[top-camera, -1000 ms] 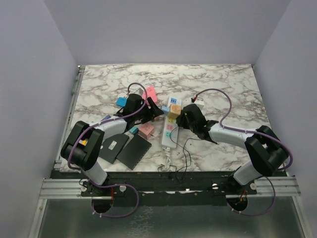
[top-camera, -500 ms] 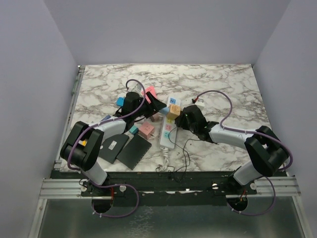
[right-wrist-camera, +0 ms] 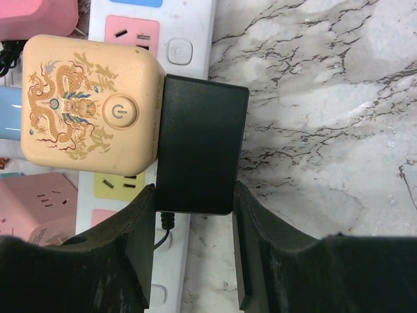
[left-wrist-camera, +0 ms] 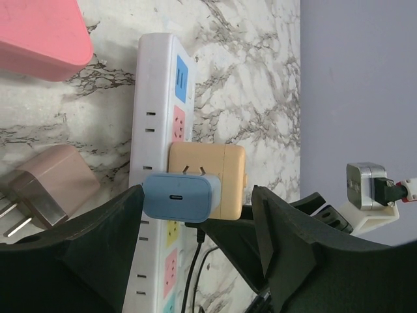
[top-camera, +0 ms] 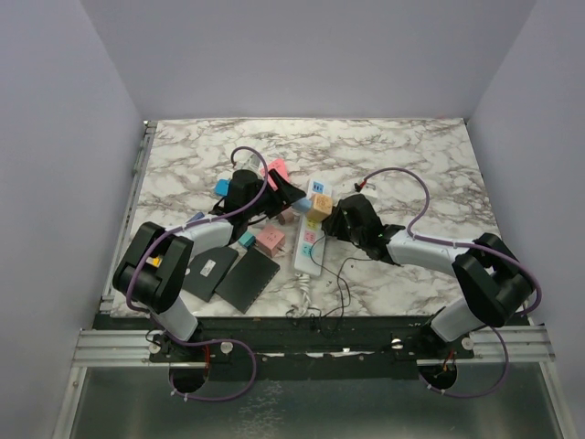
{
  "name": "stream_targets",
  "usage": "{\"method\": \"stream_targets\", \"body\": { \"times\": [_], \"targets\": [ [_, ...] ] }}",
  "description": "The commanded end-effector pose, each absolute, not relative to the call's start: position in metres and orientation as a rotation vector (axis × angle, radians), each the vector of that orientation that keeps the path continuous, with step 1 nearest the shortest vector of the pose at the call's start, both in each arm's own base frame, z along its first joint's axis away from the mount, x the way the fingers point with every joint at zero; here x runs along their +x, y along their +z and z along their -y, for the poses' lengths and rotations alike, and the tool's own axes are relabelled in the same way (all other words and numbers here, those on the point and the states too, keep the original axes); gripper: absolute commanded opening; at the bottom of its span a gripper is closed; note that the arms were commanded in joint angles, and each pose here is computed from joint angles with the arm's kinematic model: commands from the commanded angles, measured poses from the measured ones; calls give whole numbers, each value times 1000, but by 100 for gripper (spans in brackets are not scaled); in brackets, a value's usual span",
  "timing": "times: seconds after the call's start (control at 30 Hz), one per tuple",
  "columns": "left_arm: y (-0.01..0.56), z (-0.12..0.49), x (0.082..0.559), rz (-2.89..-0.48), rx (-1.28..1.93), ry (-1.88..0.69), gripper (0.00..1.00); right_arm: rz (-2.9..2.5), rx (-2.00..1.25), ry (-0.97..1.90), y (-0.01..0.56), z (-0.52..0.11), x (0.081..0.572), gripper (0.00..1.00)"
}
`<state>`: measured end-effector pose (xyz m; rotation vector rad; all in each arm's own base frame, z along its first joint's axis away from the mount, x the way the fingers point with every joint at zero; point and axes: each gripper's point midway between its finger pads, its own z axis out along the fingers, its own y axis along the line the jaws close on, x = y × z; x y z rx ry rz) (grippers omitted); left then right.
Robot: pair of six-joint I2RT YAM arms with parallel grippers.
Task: Pull the plug off the socket
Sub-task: Remove the plug from the socket.
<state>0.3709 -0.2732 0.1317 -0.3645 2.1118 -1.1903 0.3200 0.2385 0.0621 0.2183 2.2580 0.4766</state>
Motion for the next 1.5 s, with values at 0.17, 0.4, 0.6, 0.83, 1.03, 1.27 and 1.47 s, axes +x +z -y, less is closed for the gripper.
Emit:
{"method": "stream_targets", "body": {
  "times": [0.17,0.4,0.6,0.83,1.03,1.27,1.47],
  "targets": [
    [103,265,370,-2194,-388,-1093,71,-2285,208,583,63,-252,310,0],
    [103,269,368,-2206,-374,-1114,54,-2292,209,584,60,-253,311,0],
    [111,275,369,-2191,-375,-1164,48,-2306,210,581,55,-254,310,0],
    [130,281,372,-2147,-365,-1215,35,-2355,233,514,40,-248,309,0],
    [138,285,371,-2126,-351,-1246,29,-2384,246,486,31,-246,308,0],
    [123,278,374,-2142,-366,-1209,19,-2382,277,489,30,-241,306,0],
    [96,268,376,-2188,-398,-1154,11,-2381,329,556,30,-237,305,0]
  ]
}}
